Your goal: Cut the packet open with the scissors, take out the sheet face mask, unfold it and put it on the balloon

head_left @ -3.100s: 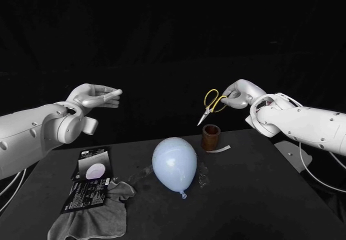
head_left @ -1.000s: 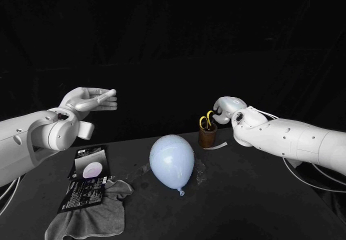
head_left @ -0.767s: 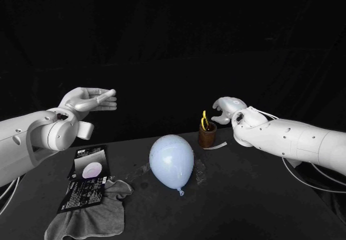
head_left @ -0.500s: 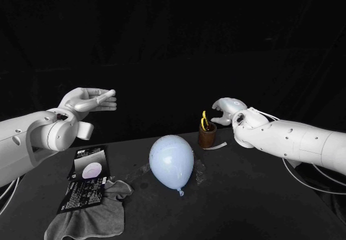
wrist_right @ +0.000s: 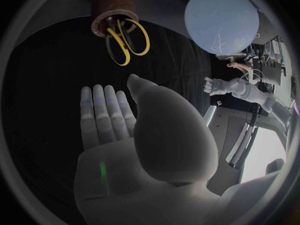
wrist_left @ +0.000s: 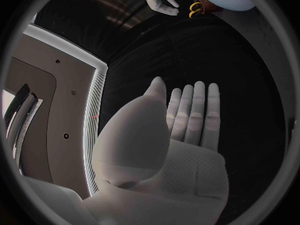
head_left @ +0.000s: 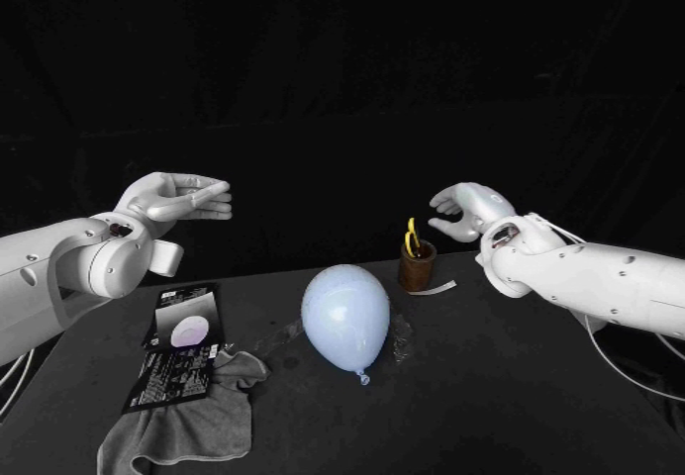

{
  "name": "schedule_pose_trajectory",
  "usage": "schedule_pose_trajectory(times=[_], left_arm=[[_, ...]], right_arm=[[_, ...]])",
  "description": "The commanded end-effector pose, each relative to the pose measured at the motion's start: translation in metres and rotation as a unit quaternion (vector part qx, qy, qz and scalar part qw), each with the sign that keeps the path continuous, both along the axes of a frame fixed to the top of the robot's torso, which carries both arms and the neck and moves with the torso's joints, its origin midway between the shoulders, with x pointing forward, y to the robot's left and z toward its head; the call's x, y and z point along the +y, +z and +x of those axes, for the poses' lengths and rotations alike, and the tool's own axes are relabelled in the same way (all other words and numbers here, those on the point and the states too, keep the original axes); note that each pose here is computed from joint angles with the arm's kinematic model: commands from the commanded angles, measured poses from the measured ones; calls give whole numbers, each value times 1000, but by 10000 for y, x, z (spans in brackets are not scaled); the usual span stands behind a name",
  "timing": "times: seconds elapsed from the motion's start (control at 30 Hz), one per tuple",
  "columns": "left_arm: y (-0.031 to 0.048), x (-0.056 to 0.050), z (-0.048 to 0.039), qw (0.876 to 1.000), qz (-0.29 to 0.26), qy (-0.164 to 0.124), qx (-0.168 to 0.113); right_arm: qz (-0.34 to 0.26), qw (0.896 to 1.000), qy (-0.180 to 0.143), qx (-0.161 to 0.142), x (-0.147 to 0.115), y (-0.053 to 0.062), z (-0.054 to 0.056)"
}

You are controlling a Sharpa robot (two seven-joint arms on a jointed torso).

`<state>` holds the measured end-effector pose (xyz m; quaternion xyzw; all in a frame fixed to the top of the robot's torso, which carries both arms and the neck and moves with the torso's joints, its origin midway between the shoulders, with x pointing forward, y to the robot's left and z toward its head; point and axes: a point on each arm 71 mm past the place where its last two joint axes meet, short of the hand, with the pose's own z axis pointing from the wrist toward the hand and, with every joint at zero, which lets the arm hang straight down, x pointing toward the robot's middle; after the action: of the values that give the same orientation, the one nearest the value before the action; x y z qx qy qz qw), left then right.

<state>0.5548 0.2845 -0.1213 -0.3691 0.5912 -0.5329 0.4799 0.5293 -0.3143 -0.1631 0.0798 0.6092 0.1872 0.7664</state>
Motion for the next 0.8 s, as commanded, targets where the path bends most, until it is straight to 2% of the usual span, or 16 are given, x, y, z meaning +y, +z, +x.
schedule_pose_trajectory(times=[0.03, 0.2, 0.37, 0.43, 0.5, 0.53, 0.73, 0.8], left_arm=[[-48, -7, -87, 999, 13, -40, -4], [-172, 126, -264, 998, 28, -55, 6], [-272, 266, -419, 997, 46, -59, 13], [-315, 307, -464, 997, 51, -58, 16], [-402, 363, -537, 997, 57, -56, 22], [-412, 368, -545, 996, 58, -56, 22], [-665, 476, -742, 993, 91, -63, 31], [-720, 510, -791, 992, 103, -64, 31]], right_arm=[[86, 995, 32, -41, 56, 137, -96], [143, 985, 86, -30, 229, 257, -302], [185, 969, 161, -15, 515, 322, -510], [194, 964, 183, -5, 607, 323, -563], [205, 956, 210, 13, 732, 310, -631], [206, 955, 212, 15, 744, 308, -637], [216, 939, 261, 66, 1031, 211, -779], [214, 935, 270, 78, 1094, 177, -813]])
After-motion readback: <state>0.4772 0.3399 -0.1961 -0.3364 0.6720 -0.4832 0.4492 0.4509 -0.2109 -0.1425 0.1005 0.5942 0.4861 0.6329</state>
